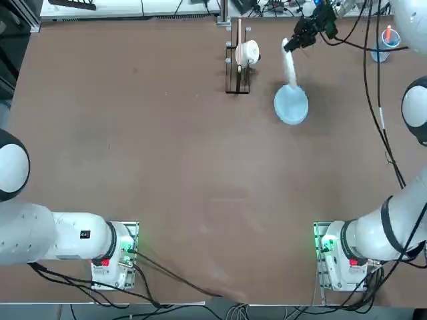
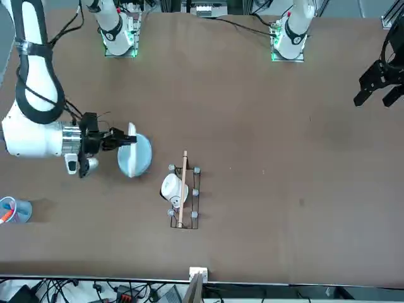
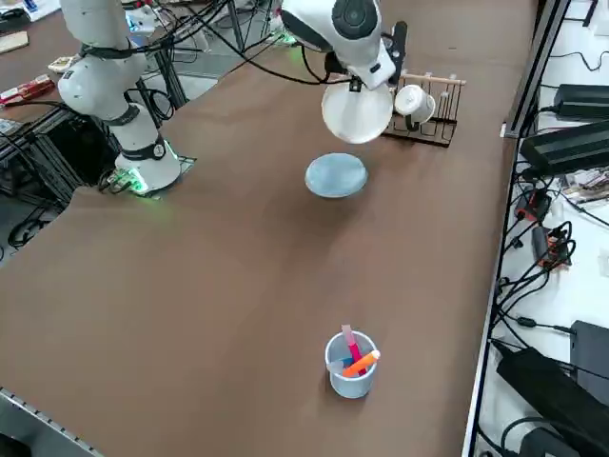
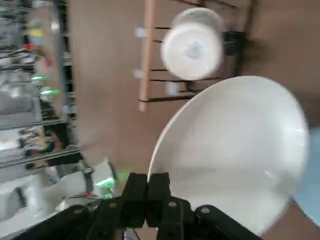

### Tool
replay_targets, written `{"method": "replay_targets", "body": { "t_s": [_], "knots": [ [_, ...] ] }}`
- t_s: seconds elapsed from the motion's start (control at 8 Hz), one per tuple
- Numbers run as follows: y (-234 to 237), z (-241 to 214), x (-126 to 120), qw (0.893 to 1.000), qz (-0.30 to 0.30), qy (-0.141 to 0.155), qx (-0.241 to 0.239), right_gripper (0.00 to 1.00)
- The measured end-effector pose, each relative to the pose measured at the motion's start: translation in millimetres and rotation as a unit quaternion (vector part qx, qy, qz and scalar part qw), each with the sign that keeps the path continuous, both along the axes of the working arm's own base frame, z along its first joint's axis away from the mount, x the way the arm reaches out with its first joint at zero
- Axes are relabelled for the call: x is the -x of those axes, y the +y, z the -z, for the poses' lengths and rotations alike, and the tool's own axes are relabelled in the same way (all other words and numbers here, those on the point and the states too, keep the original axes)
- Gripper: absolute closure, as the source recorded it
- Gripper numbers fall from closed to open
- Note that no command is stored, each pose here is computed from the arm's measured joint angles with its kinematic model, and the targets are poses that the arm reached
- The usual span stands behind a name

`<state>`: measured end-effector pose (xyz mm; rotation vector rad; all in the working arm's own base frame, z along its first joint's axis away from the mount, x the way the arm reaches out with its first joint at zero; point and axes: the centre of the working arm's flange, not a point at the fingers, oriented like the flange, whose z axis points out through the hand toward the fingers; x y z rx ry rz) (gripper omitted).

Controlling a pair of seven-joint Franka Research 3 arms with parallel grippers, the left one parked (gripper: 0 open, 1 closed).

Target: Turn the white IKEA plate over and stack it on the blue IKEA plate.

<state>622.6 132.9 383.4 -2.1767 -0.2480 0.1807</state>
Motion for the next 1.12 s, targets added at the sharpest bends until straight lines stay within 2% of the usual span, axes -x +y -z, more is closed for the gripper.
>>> {"method": "replay_targets", "body": {
  "t_s": [0.25, 0.5, 0.88, 1.12],
  "knots": [
    [16, 48, 21, 0.996, -0.023, -0.047, -0.075, 0.98],
    [13, 90, 43, 0.986, -0.031, -0.092, -0.136, 0.98],
    [-8, 123, 67, 0.97, -0.027, -0.145, -0.193, 0.98],
    [-29, 138, 79, 0.962, -0.023, -0.164, -0.216, 0.98]
  ]
}}
